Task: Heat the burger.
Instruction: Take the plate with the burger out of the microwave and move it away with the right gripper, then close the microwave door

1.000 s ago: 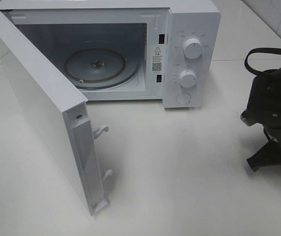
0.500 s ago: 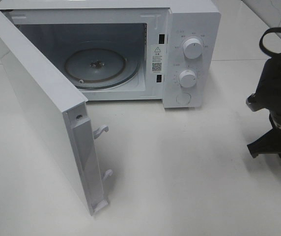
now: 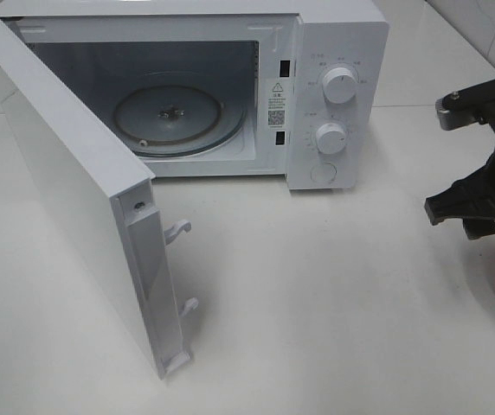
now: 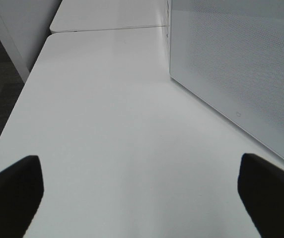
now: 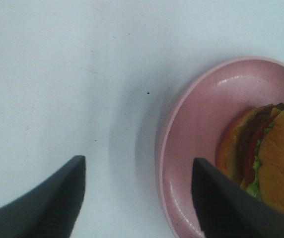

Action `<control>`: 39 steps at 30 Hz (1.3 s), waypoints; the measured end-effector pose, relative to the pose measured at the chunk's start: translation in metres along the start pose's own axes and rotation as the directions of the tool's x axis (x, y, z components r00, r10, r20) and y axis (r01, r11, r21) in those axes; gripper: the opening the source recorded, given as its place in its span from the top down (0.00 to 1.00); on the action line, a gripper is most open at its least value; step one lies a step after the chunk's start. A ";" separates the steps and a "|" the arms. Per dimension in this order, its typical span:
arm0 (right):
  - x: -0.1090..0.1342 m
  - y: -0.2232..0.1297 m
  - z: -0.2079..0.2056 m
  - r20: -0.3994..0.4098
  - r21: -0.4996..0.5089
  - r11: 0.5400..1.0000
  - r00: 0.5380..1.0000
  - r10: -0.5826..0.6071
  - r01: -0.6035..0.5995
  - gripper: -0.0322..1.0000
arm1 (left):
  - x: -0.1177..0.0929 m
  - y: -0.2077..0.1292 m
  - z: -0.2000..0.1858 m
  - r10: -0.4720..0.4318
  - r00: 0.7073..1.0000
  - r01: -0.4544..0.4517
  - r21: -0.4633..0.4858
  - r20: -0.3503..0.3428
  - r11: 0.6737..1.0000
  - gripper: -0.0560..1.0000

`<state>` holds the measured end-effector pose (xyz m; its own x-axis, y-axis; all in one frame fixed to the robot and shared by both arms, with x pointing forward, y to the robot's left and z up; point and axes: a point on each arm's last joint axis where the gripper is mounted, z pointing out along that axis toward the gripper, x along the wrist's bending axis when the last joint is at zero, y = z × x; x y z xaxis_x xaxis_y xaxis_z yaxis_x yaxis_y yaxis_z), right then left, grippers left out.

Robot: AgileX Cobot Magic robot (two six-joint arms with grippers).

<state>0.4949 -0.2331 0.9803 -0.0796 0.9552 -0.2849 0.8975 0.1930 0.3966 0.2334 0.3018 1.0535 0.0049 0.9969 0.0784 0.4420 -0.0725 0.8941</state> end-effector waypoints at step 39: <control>-0.062 -0.107 -0.150 -0.193 -0.305 0.952 0.980 -0.038 -0.023 0.20 | 0.000 0.000 0.000 0.000 1.000 0.000 0.000 0.000 1.000 0.01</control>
<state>0.3390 -0.2793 1.0868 -0.1959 0.9725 -0.1260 0.7238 0.2301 0.6506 0.2334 0.3018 1.0535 0.0049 0.9969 0.0784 0.4420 -0.0725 0.8941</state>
